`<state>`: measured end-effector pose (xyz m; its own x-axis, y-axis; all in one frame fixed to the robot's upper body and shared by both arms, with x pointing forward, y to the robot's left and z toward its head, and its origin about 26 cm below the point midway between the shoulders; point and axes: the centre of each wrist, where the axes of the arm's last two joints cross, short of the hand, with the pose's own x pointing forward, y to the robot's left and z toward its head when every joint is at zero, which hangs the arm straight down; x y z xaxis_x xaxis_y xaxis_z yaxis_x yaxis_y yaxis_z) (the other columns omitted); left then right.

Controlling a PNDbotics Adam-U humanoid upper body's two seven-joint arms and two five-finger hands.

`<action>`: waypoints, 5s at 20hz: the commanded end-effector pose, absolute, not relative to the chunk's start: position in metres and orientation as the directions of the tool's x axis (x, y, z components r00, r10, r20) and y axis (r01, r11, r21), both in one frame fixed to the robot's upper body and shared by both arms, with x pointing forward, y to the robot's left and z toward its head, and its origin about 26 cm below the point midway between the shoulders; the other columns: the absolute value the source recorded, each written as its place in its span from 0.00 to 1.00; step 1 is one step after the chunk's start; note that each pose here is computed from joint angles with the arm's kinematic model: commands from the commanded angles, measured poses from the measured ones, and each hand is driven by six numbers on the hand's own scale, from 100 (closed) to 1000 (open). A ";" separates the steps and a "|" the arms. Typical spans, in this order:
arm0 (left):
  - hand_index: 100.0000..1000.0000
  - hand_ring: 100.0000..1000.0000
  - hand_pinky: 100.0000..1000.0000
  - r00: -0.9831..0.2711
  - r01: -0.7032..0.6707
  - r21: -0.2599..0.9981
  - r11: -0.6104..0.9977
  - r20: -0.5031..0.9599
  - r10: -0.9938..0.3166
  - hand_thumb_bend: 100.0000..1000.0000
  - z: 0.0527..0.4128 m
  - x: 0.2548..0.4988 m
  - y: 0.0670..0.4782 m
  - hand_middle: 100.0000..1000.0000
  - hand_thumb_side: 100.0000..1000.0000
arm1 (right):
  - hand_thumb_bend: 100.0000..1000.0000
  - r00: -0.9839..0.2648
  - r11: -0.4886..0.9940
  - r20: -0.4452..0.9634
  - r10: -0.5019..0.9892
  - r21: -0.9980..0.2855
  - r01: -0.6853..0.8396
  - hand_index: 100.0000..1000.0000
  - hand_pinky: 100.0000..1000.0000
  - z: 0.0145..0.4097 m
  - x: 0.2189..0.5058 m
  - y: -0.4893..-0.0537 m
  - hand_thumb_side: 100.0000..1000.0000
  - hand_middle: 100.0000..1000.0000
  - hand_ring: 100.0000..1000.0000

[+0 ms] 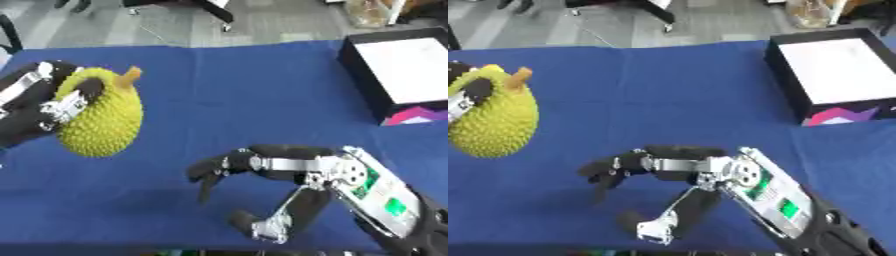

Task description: Pick up the objects with one hand, pass them to the other hand, and then place them into the box on the other side of the table.

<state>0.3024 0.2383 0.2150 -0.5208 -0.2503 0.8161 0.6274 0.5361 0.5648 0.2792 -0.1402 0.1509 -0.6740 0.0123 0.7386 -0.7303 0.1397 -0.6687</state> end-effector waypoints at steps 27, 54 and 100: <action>0.41 0.00 0.04 -0.552 0.686 0.614 0.390 0.789 -0.271 0.00 0.217 0.296 0.224 0.02 0.42 | 0.00 -0.617 0.464 0.734 0.284 -0.668 -0.582 1.00 0.85 0.134 0.292 -0.142 0.25 0.77 0.98; 0.41 0.00 0.04 -0.506 0.742 0.541 0.396 0.839 -0.198 0.00 0.231 0.314 0.214 0.03 0.43 | 0.00 -0.972 0.681 -0.076 0.222 -0.701 0.211 0.94 0.89 0.192 0.285 -0.153 0.00 0.81 0.87; 0.41 0.00 0.04 -0.464 0.823 0.470 0.320 0.880 -0.098 0.00 0.216 0.333 0.139 0.03 0.44 | 0.00 -0.982 0.748 -0.148 0.116 -0.638 0.184 1.00 0.94 0.188 0.282 -0.147 0.00 0.90 0.92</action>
